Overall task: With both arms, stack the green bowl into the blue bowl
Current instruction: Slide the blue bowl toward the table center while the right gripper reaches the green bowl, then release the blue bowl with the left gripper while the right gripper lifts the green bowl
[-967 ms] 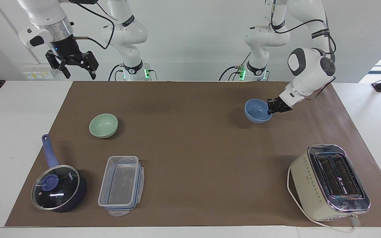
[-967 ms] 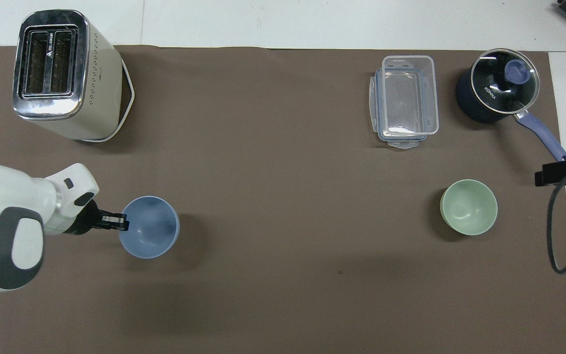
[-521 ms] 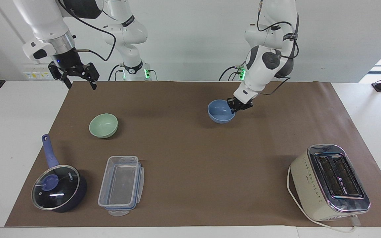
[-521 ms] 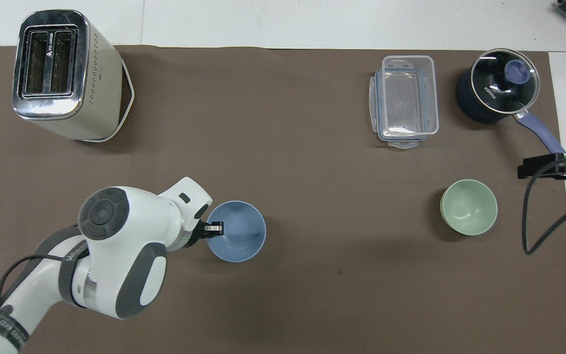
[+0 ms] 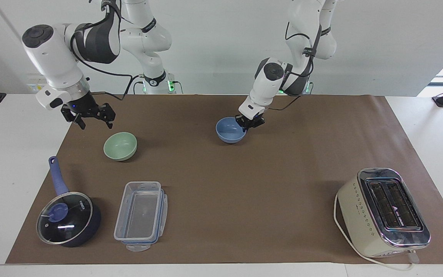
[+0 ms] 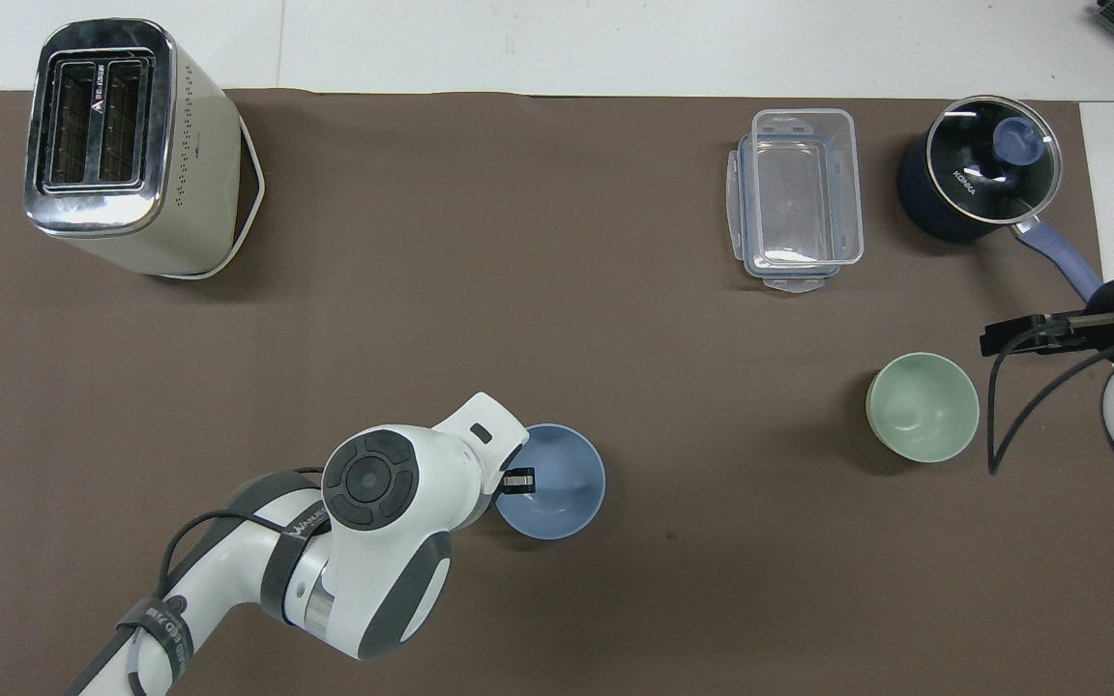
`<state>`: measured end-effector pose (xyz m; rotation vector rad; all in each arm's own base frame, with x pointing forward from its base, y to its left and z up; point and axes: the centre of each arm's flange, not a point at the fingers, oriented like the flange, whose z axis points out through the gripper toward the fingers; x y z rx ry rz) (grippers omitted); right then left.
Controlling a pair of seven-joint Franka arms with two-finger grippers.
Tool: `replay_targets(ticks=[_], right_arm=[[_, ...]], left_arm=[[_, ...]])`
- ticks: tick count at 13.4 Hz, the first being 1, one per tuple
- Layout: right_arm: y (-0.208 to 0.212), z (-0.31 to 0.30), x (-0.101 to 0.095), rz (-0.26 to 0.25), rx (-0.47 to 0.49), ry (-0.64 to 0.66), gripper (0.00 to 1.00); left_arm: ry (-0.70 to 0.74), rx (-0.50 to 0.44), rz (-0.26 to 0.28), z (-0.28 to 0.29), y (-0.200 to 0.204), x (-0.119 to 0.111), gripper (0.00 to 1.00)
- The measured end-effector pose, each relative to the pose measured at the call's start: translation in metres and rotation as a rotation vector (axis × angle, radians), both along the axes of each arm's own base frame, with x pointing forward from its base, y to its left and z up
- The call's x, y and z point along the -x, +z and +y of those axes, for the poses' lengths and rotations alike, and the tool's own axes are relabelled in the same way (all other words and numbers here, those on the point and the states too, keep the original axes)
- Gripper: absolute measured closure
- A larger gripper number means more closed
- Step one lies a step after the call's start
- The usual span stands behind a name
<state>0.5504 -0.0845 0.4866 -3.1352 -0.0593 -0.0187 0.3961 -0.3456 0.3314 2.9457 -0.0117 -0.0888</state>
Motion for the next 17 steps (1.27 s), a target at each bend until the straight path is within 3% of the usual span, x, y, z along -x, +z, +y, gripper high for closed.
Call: replay_targets(ticks=[3, 6, 7, 8, 13, 17], right_arm=[[-0.06, -0.028, 0.012, 0.008, -0.022, 0.018, 0.0], [-0.09, -0.028, 0.018, 0.016, -0.021, 0.016, 0.0], [-0.101, -0.031, 0.018, 0.016, -0.02, 0.012, 0.0], [-0.112, -0.034, 0.019, 0.024, -0.026, 0.006, 0.0], [-0.16, -0.044, 0.03, 0.034, -0.071, 0.009, 0.01], [-0.159, -0.045, 0.029, 0.03, -0.07, 0.009, 0.52]], left_arm=[[0.014, 0.006, 0.004, -0.007, 0.001, 0.004, 0.96], [0.017, 0.011, 0.0, -0.009, 0.004, 0.002, 0.67], [0.017, 0.012, 0.0, -0.009, 0.005, 0.002, 0.67], [0.017, 0.013, -0.001, -0.009, 0.005, 0.002, 0.61], [0.006, 0.022, -0.009, -0.01, 0.02, -0.011, 0.01], [-0.037, -0.052, -0.032, 0.028, 0.052, -0.033, 0.0]])
